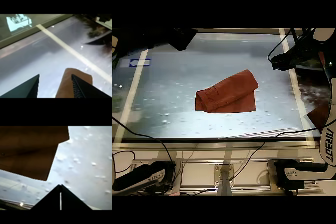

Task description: Fold the clothes and pants, and hang the long-sleeved shirts on hangers.

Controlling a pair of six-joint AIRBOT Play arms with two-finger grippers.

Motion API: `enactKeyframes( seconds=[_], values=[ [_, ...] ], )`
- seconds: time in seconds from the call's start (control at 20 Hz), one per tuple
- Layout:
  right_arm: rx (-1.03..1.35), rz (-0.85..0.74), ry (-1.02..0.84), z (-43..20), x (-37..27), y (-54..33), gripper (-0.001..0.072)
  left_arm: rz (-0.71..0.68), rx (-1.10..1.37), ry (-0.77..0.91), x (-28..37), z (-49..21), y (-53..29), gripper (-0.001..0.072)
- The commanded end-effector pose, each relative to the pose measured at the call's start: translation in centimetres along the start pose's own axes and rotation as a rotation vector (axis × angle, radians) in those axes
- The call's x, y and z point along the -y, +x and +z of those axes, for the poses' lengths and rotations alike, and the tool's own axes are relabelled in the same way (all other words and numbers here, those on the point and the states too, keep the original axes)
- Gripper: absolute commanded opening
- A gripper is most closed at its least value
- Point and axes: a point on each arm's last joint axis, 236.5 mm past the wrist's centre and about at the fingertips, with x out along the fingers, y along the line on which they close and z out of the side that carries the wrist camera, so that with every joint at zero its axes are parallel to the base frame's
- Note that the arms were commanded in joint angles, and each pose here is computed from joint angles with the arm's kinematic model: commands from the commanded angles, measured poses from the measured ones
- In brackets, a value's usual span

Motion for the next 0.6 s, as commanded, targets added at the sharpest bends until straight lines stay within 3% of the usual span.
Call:
enactKeyframes(
  seconds=[0.0,0.4,0.55],
  values=[
    [0.000,0.000,-0.001,0.0,0.0,0.0,0.0007,0.001,-0.001,0.000,0.0,0.0,0.0,0.0429],
    [0.003,0.000,-0.003,0.1,0.0,0.0,0.0007,0.001,-0.001,0.000,0.0,0.0,0.0,0.0429],
    [0.106,-0.011,-0.002,2.5,0.2,-0.2,0.0007,0.001,-0.001,-0.001,0.0,0.0,0.0,0.0429]
  ],
)
